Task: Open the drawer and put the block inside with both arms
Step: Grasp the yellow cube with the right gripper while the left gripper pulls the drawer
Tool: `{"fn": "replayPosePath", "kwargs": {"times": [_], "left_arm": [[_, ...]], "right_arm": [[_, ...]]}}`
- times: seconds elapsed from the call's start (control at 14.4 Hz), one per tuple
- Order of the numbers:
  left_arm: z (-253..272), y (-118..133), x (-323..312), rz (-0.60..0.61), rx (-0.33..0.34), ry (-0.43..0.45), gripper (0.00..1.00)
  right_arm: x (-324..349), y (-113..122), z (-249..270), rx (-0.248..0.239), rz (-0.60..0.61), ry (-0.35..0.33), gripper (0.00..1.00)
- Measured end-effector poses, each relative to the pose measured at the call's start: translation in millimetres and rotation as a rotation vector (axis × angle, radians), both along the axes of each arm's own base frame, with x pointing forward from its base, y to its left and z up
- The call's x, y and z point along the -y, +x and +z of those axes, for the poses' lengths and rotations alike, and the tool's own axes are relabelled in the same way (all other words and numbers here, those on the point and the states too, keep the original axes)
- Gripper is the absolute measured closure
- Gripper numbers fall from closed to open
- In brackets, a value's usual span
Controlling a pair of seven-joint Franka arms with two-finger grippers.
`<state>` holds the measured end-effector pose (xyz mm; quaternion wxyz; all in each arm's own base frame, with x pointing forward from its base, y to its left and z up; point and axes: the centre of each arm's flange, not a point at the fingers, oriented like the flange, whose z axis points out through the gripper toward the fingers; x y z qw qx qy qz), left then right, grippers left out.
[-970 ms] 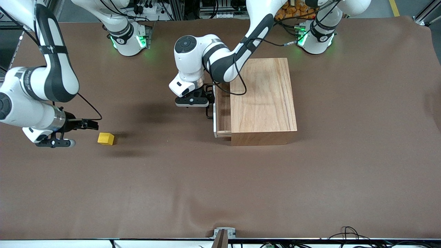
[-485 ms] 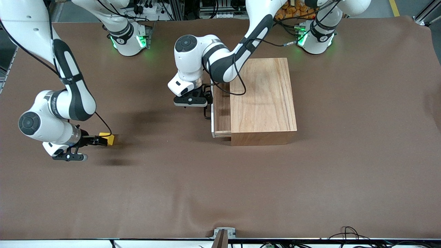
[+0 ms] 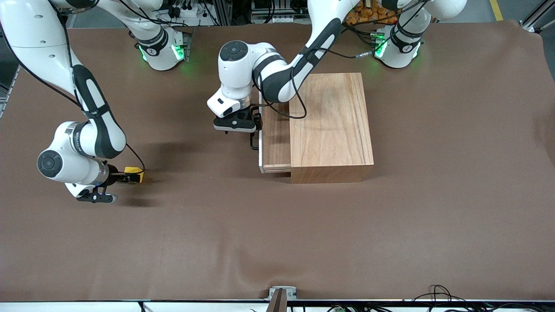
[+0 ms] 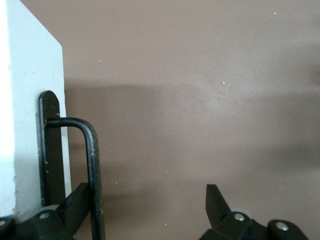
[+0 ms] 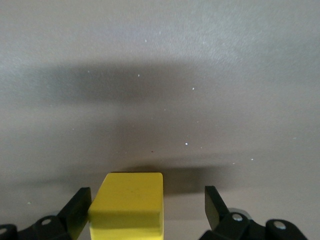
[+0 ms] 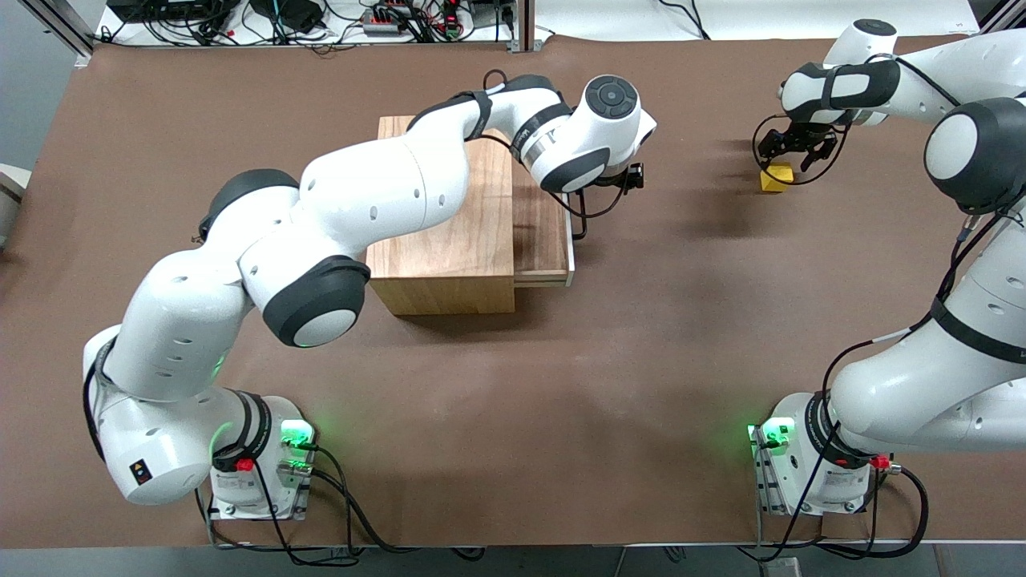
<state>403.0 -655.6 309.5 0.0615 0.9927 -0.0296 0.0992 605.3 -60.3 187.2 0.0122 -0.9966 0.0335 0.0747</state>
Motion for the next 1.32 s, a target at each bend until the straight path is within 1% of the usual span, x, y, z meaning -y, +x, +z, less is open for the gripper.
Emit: {"fn": "replayPosePath", "kwargs": {"times": [0.14, 0.21, 0.28, 0.35, 0.42, 0.55, 0.69, 0.76, 0.9, 1.04, 1.11, 1.25, 1.32], "left_arm": [[1.1, -1.7, 4.7, -0.009, 0.015, -0.030, 0.00], [0.0, -3.3, 6.9, -0.014, 0.021, -0.040, 0.00], [-1.2, -4.4, 7.9, -0.018, 0.023, -0.040, 0.00], [-1.0, -4.4, 8.1, -0.019, 0.025, -0.041, 0.00], [-0.3, -4.5, 8.6, -0.020, 0.027, -0.046, 0.00], [1.9, -9.9, 13.5, -0.030, 0.028, -0.063, 0.00], [4.0, -17.4, 18.6, -0.041, 0.023, -0.070, 0.00], [6.2, -19.5, 20.4, -0.044, 0.024, -0.075, 0.00], [16.8, -21.6, 23.5, -0.048, 0.028, -0.086, 0.00], [23.0, -21.3, 21.2, -0.043, 0.018, -0.065, 0.00], [26.1, -20.1, 18.6, -0.038, 0.012, -0.050, 0.00], [38.7, -16.6, 11.0, -0.024, -0.002, -0.017, 0.00], [50.3, -12.4, 4.6, -0.012, -0.008, 0.000, 0.00]], "right_arm": [[-1.9, -4.3, -6.1, -0.017, -0.020, 0.019, 0.00], [-2.9, -6.2, -7.8, -0.027, -0.031, 0.030, 0.06], [-3.7, -7.9, -8.8, -0.040, -0.039, 0.039, 0.06], [-4.3, -9.5, -9.7, -0.053, -0.047, 0.048, 0.08], [-5.0, -10.8, -10.1, -0.064, -0.058, 0.059, 0.22], [-6.4, -11.9, -4.6, -0.088, -0.066, 0.074, 0.43], [-7.2, -7.3, 22.7, -0.092, -0.062, 0.081, 0.44], [-7.2, -3.8, 42.4, -0.080, -0.060, 0.083, 0.44], [-6.5, 1.9, 83.3, -0.036, -0.046, 0.085, 0.44], [-5.4, 2.5, 131.8, -0.008, -0.018, 0.091, 0.44], [-4.4, 0.2, 162.0, -0.010, -0.011, 0.096, 0.44], [-0.6, -11.0, 226.4, -0.038, -0.006, 0.109, 0.44], [3.7, -18.1, 252.6, -0.045, -0.009, 0.114, 0.44]]}}
